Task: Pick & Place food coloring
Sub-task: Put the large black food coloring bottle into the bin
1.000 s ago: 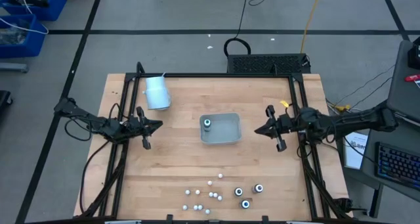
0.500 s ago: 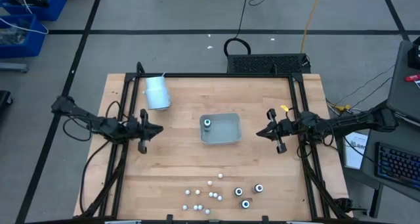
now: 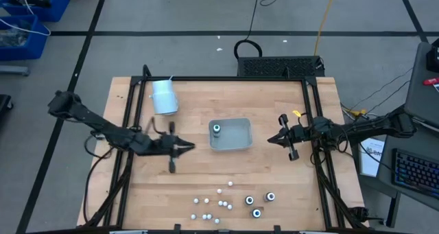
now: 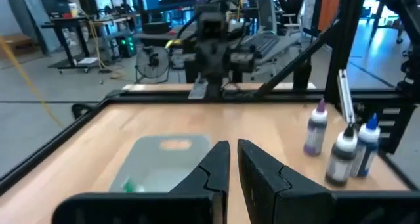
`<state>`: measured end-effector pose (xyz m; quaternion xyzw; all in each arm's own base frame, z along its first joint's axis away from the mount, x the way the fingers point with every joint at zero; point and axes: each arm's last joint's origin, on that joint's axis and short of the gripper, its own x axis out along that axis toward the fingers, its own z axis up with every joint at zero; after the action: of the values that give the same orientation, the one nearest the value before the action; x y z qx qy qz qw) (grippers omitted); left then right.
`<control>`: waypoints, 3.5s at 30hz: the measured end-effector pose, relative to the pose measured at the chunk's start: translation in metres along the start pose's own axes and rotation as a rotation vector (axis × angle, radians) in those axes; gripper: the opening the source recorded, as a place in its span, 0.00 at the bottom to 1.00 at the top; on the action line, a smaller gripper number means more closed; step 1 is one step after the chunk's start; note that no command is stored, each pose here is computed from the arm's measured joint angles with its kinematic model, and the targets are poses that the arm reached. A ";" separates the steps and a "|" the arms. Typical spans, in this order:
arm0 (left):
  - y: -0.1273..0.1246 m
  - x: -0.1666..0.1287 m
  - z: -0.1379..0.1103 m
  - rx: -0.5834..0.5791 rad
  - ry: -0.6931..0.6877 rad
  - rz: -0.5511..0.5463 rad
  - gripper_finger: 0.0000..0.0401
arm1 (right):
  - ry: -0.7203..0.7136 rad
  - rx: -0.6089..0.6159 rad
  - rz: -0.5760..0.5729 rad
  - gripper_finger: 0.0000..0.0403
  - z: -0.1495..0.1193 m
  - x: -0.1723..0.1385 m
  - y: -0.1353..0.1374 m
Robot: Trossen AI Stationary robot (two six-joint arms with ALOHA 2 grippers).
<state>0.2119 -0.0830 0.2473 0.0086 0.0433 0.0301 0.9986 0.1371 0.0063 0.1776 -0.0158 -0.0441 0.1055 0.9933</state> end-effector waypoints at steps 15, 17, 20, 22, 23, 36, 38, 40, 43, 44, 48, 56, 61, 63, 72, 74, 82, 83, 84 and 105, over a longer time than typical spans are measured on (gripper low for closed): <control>-0.068 0.117 0.035 0.130 0.047 -0.128 0.10 | -0.001 0.010 0.000 0.00 0.000 0.000 0.000; -0.073 0.130 0.031 0.137 0.062 -0.125 0.10 | -0.001 0.010 0.001 0.00 0.000 0.000 0.000; -0.081 0.149 0.021 0.145 0.083 -0.127 0.10 | -0.001 0.010 0.000 0.00 0.000 0.000 0.000; -0.087 0.159 0.015 0.149 0.097 -0.154 0.10 | -0.001 0.010 0.000 0.00 0.000 0.000 0.000; -0.089 0.163 0.012 0.150 0.104 -0.179 0.10 | -0.001 0.010 0.000 0.00 0.000 0.000 0.000; -0.111 0.195 -0.025 0.085 0.151 -0.347 0.10 | 0.003 0.011 0.000 0.00 0.000 0.000 0.000; -0.115 0.199 -0.028 0.079 0.154 -0.403 0.10 | 0.007 0.012 0.000 0.00 -0.001 0.000 0.000; -0.118 0.202 -0.030 0.061 0.161 -0.437 0.11 | 0.010 0.013 0.000 0.00 -0.001 0.000 0.000; -0.121 0.208 -0.029 0.034 0.157 -0.455 0.15 | 0.019 0.015 0.000 0.00 -0.002 0.000 0.000; -0.122 0.209 -0.028 0.035 0.160 -0.454 0.17 | 0.020 0.015 0.000 0.00 -0.002 0.000 0.000; -0.122 0.211 -0.028 0.042 0.170 -0.453 0.28 | 0.026 0.017 0.001 0.00 -0.003 0.000 0.000; -0.123 0.213 -0.037 0.075 0.192 -0.456 0.51 | 0.033 0.019 0.000 0.00 -0.003 0.000 0.000; -0.120 0.222 -0.057 0.074 0.214 -0.465 0.60 | 0.033 0.019 0.000 0.00 -0.003 0.000 0.000; -0.119 0.223 -0.056 0.068 0.206 -0.463 0.62 | 0.032 0.019 0.000 0.00 -0.003 0.000 0.000; -0.119 0.227 -0.073 0.056 0.230 -0.507 0.64 | 0.034 0.019 0.000 0.00 -0.004 0.000 0.000; -0.120 0.229 -0.075 0.051 0.209 -0.509 0.64 | 0.037 0.019 -0.001 0.00 -0.004 0.000 0.000; -0.120 0.230 -0.082 0.055 0.220 -0.514 0.64 | 0.036 0.019 -0.004 0.00 -0.004 0.001 0.000; -0.121 0.230 -0.083 0.055 0.218 -0.514 0.64 | 0.036 0.019 -0.003 0.00 -0.004 0.001 0.000; -0.121 0.230 -0.083 0.055 0.218 -0.514 0.64 | 0.036 0.019 -0.004 0.00 -0.004 0.001 0.000; -0.121 0.231 -0.084 0.087 0.217 -0.518 0.63 | 0.035 0.016 -0.004 0.00 -0.004 0.001 0.000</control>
<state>0.4411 -0.1882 0.1409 0.0367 0.1518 -0.2274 0.9612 0.1383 0.0062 0.1738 -0.0095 -0.0258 0.1034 0.9943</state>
